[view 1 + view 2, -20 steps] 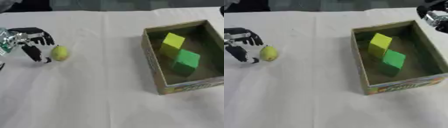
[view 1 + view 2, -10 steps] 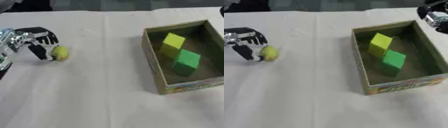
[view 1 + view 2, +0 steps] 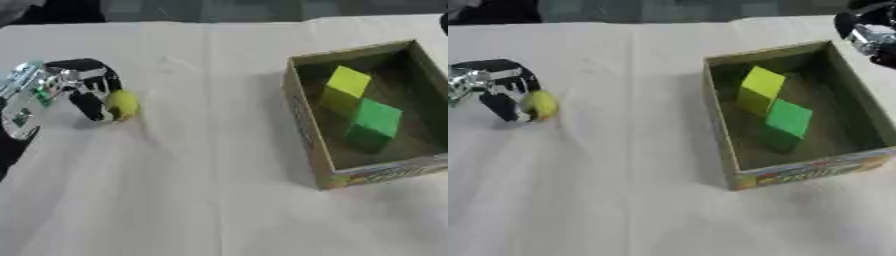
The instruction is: Pick up the objects with one hand, pass them to the other hand, and then place them into the box on the other side of the table.
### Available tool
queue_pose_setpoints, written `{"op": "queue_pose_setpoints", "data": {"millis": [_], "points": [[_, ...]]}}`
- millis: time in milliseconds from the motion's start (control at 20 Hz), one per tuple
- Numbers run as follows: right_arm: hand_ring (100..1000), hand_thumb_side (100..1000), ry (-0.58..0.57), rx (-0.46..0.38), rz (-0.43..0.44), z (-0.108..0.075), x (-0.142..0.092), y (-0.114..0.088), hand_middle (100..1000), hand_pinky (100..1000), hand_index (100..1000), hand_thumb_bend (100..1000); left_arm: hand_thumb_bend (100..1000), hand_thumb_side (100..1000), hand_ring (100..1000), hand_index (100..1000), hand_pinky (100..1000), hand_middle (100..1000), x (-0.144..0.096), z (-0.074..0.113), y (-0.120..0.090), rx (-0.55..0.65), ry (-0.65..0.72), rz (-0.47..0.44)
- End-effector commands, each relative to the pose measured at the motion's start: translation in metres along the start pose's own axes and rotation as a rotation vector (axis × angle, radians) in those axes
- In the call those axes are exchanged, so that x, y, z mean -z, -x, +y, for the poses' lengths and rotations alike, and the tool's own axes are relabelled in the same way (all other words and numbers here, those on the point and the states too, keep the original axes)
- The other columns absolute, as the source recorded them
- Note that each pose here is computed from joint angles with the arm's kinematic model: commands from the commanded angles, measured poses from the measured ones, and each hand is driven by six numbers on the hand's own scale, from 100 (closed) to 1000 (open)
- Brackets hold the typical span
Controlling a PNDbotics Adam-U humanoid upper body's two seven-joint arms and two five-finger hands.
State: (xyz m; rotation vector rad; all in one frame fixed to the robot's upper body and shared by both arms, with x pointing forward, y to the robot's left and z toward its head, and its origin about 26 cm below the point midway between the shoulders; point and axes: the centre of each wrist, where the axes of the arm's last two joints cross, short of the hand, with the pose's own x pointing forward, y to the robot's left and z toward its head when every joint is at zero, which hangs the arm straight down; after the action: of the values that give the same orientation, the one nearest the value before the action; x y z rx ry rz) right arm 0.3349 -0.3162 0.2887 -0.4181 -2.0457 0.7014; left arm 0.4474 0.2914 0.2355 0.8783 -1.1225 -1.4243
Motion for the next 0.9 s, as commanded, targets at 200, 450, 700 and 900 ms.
{"op": "queue_pose_setpoints", "data": {"millis": [200,450,700,900], "points": [[723,416,0.009,-0.031,-0.020,-0.008,0.000,-0.007,741,911,833,320,100,100,687,636,743,602,-0.023,0.024,-0.002,-0.001,-0.131,-0.014],[723,413,0.015,-0.031,-0.024,-0.009,0.000,-0.008,742,911,833,320,100,100,644,601,730,557,-0.045,0.035,-0.009,-0.044,-0.218,-0.055],[723,411,0.024,-0.028,-0.027,-0.010,0.000,-0.009,741,912,833,319,100,101,614,586,723,534,-0.070,0.044,-0.020,-0.121,-0.317,-0.139],[722,410,0.030,-0.026,-0.030,-0.011,0.000,-0.010,741,912,833,317,100,112,603,582,723,523,-0.088,0.051,-0.028,-0.169,-0.383,-0.194]]}}
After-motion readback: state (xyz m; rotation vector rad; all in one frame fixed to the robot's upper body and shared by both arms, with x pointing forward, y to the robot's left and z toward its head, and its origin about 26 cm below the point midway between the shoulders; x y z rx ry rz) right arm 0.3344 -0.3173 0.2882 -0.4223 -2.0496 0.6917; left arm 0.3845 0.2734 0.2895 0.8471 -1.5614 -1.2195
